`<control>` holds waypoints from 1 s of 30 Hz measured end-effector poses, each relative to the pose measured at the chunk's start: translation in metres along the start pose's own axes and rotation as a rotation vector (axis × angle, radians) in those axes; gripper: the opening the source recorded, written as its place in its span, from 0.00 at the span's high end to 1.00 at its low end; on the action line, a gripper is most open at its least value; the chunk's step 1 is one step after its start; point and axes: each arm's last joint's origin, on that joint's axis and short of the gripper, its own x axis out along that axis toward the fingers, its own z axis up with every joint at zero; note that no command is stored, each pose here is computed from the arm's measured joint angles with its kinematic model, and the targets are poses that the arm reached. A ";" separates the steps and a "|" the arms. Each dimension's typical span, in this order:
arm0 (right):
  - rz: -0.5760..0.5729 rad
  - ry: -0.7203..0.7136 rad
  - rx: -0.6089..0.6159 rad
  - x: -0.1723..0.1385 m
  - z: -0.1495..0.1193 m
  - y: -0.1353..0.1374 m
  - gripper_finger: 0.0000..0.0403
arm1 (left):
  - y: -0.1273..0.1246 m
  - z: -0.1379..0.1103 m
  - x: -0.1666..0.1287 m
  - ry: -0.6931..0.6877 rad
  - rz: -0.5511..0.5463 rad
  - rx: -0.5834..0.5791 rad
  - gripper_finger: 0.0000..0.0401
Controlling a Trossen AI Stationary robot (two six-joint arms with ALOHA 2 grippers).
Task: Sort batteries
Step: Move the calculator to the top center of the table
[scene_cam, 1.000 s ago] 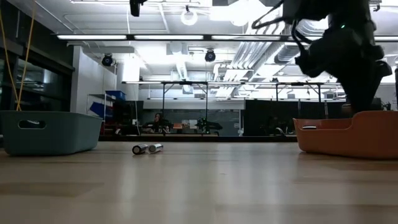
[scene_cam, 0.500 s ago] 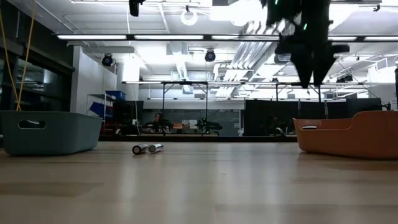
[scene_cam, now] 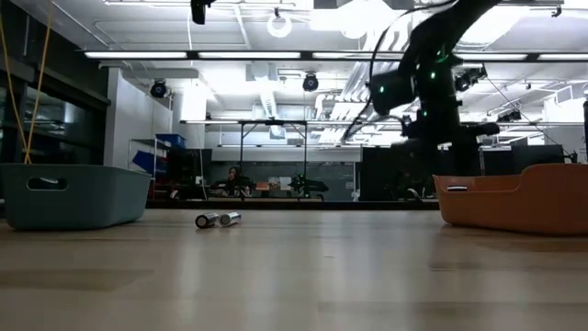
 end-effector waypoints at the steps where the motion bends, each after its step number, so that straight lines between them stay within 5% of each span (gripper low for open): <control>1: -0.016 0.011 -0.008 0.005 0.000 0.002 0.54 | 0.000 0.000 0.000 0.000 0.000 0.000 0.48; 9: -0.200 0.012 -0.046 0.024 0.001 0.007 0.59 | 0.000 0.000 0.000 0.001 0.000 0.008 0.48; 18: -0.255 0.069 -0.092 0.041 0.003 0.010 0.77 | 0.000 0.000 0.000 0.001 -0.001 0.018 0.48; 22: -0.282 0.023 -0.111 0.024 -0.003 0.004 0.94 | 0.000 0.000 0.000 0.001 -0.001 0.002 0.48; 30: -0.190 -0.195 -0.060 -0.042 0.002 -0.012 0.95 | 0.000 0.000 0.000 0.000 -0.001 0.002 0.48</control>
